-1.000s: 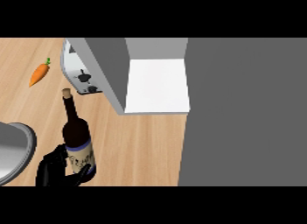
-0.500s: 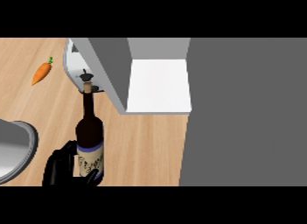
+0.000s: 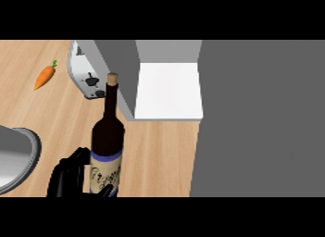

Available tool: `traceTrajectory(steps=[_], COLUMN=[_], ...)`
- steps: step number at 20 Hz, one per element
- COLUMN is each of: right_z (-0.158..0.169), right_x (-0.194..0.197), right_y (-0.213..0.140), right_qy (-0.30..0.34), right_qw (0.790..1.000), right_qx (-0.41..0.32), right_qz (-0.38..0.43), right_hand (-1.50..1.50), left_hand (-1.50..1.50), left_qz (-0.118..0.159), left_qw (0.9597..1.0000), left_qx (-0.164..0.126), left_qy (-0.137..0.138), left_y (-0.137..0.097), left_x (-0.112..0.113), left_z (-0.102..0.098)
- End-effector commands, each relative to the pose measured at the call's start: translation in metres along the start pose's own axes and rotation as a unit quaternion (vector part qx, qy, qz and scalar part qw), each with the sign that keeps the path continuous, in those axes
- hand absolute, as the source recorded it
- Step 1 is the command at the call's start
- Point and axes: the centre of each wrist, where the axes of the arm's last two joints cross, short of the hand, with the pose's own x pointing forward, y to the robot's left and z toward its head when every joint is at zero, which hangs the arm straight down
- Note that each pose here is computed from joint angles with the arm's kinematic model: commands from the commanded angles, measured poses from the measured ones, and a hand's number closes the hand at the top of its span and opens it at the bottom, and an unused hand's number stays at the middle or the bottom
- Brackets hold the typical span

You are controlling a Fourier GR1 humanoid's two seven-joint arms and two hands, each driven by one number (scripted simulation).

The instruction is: Pick up the wine, place it into the cabinet and close the cabinet

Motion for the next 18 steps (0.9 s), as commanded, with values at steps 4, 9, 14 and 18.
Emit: traceTrajectory(steps=[4,9,14,18], right_z=[0.008,0.005,0.002,0.012], right_x=[0.018,0.016,0.033,0.027], right_y=[0.014,0.006,-0.013,-0.013], right_qy=[-0.023,-0.021,-0.024,-0.018], right_qw=[1.0,0.999,0.999,0.999], right_qx=[-0.007,-0.005,-0.022,-0.018], right_qz=[0.018,0.027,0.031,0.025], right_hand=[-1.5,-1.5,-1.5,-1.5], left_hand=[1.5,1.5,1.5,1.5], left_qz=[0.005,-0.005,-0.004,0.004], left_qw=[0.9999,0.9994,0.9994,0.9992], left_qx=[-0.005,-0.027,-0.032,-0.04], left_qy=[-0.01,-0.02,-0.013,0.007], left_y=[-0.042,-0.078,-0.077,-0.125], left_x=[0.036,0.045,0.057,0.06], left_z=[-0.003,-0.016,-0.048,-0.076])
